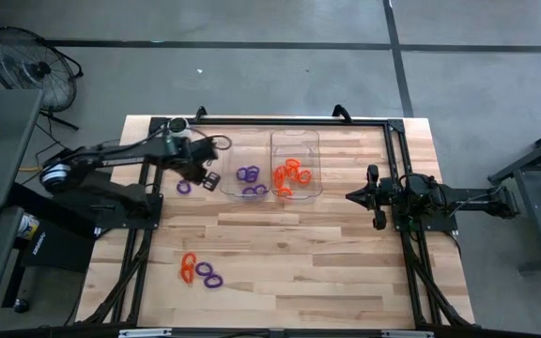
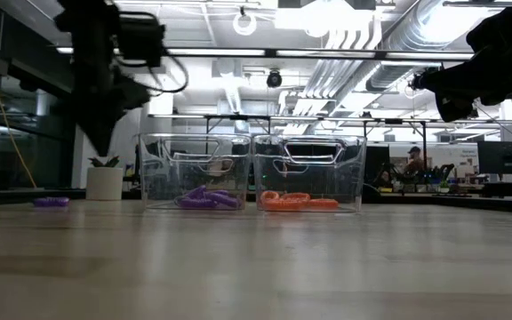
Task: Sort spring keychains
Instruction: Put the purple spring keychain into the left transparent bin
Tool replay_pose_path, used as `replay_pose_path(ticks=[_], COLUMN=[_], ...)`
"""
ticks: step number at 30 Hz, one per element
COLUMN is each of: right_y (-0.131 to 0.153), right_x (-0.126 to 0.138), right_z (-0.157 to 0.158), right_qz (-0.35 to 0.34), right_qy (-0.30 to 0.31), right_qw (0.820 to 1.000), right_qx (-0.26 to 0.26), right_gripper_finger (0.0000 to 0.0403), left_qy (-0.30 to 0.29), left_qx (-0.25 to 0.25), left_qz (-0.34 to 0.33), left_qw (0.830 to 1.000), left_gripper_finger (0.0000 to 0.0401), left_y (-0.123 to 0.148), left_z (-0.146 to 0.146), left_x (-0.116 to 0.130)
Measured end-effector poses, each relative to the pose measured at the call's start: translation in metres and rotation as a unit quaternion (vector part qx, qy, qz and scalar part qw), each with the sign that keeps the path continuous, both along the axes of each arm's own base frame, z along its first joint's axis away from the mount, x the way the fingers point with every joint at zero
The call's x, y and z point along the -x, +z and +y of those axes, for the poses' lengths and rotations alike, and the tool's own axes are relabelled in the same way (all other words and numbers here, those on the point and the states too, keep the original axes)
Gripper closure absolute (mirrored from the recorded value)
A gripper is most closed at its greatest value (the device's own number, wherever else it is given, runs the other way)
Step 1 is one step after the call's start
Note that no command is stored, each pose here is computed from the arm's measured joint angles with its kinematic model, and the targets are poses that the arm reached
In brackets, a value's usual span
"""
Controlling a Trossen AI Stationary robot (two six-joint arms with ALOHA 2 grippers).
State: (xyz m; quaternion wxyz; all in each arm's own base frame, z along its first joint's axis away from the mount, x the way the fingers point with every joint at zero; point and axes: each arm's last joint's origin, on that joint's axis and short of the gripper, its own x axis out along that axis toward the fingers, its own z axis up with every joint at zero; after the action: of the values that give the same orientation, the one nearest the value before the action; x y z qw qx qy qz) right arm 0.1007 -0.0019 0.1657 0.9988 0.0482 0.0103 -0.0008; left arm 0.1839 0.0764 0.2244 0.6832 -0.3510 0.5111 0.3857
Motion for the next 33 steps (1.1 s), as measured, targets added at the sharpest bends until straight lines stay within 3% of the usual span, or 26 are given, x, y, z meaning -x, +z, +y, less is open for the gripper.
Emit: replay_pose_path(ticks=[6, 9, 15, 25, 33], right_y=[0.0, 0.0, 0.0, 0.0, 0.0], right_x=[0.0, 0.0, 0.0, 0.0, 0.0], right_z=[0.0, 0.0, 0.0, 0.0, 0.0], right_qz=[0.0, 0.0, 0.0, 0.0, 0.0], right_qy=[0.0, 0.0, 0.0, 0.0, 0.0], right_qw=[1.0, 1.0, 1.0, 1.0, 1.0], right_qx=[0.0, 0.0, 0.0, 0.0, 0.0], right_gripper_finger=[0.0392, 0.0392, 0.0392, 0.0392, 0.0392], left_qy=[0.139, 0.171, 0.181, 0.193, 0.183], left_qx=[0.029, 0.034, 0.035, 0.016, 0.041], left_qz=[-0.012, -0.019, -0.022, -0.005, 0.012], left_qw=[0.99, 0.984, 0.983, 0.981, 0.982], left_gripper_finger=[0.04, 0.04, 0.038, 0.0257, 0.0246], left_y=[-0.02, -0.027, -0.038, -0.041, -0.051], left_z=[-0.011, -0.014, -0.015, -0.011, -0.002], left_x=[0.027, 0.035, 0.038, 0.039, 0.034])
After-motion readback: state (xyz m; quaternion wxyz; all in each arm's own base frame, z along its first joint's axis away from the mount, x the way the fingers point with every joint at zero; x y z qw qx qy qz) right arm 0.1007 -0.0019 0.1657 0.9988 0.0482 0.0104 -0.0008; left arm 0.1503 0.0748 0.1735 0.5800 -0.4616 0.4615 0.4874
